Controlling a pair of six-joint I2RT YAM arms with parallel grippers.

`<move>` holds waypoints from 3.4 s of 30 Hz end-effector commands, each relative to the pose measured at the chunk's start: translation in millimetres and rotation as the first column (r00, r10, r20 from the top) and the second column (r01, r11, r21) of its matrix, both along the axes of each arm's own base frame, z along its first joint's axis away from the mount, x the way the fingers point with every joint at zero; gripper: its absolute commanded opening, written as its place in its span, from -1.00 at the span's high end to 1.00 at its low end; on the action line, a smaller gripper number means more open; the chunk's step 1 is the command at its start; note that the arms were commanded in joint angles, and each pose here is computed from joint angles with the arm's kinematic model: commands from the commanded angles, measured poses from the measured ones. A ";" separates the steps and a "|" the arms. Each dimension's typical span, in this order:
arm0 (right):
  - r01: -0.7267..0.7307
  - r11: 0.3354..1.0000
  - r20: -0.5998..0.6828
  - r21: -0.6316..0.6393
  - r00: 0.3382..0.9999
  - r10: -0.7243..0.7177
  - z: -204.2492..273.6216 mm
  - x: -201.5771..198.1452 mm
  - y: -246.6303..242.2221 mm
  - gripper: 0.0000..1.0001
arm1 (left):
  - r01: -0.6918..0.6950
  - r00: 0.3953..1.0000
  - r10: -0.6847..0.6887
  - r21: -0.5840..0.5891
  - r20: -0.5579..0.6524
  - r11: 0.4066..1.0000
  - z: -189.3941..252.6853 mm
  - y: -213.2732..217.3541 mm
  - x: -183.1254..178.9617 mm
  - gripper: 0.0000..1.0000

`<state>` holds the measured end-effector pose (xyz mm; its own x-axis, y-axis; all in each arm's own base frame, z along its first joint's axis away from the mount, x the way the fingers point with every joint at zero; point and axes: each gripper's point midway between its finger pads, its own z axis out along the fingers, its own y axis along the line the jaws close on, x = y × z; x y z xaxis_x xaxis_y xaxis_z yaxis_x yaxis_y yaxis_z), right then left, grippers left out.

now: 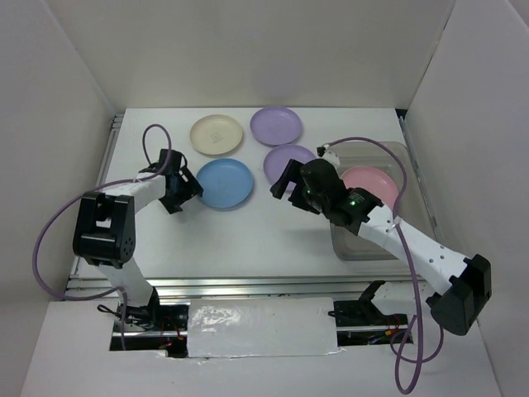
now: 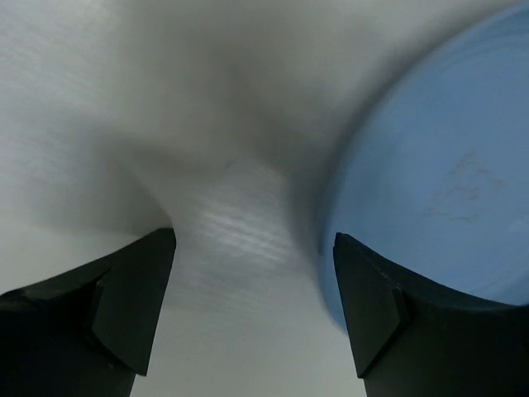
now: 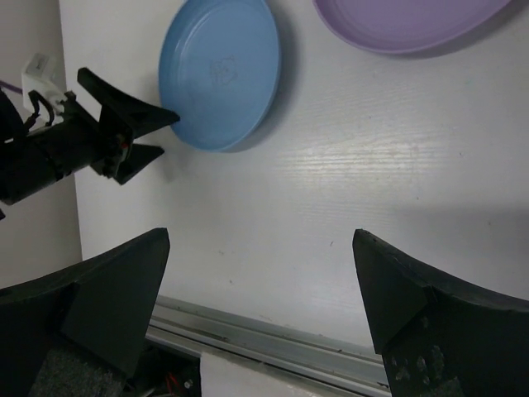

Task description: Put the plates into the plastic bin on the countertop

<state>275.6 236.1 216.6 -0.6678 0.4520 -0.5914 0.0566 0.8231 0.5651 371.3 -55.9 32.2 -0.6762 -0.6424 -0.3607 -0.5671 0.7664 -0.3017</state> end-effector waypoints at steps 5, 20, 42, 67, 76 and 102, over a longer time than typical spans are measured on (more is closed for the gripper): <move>0.024 0.999 0.113 0.047 0.993 -0.029 43.8 -6.3 -16.6 -1.00 | 0.011 1.000 -0.011 0.026 -0.004 1.000 -18.7 -19.1 13.2 -0.15; 0.146 0.986 0.204 0.082 0.966 -0.160 91.7 -35.0 -91.9 -1.00 | -0.181 0.917 0.151 0.050 0.369 0.982 132.7 6.8 -41.0 1.00; 0.323 0.899 0.342 0.296 0.842 -0.416 184.4 -137.8 -203.7 -1.00 | 0.726 0.571 -0.637 0.044 0.518 0.687 160.3 -452.4 37.7 1.00; 0.208 0.950 0.359 0.231 0.890 -0.282 164.7 -117.6 -173.7 -1.00 | 0.528 0.557 -0.370 0.028 0.744 0.849 310.2 -395.4 25.2 -0.99; 0.239 0.959 0.184 0.150 0.947 -0.264 94.7 -12.7 -110.0 -1.00 | -0.060 0.913 0.023 0.079 0.408 0.995 261.7 -79.4 1.4 -0.99; 0.903 0.421 -0.359 -0.082 0.368 -0.858 -130.1 149.7 2.1 -1.00 | 0.108 0.923 -0.195 0.263 0.331 0.959 187.7 52.0 -124.1 -0.99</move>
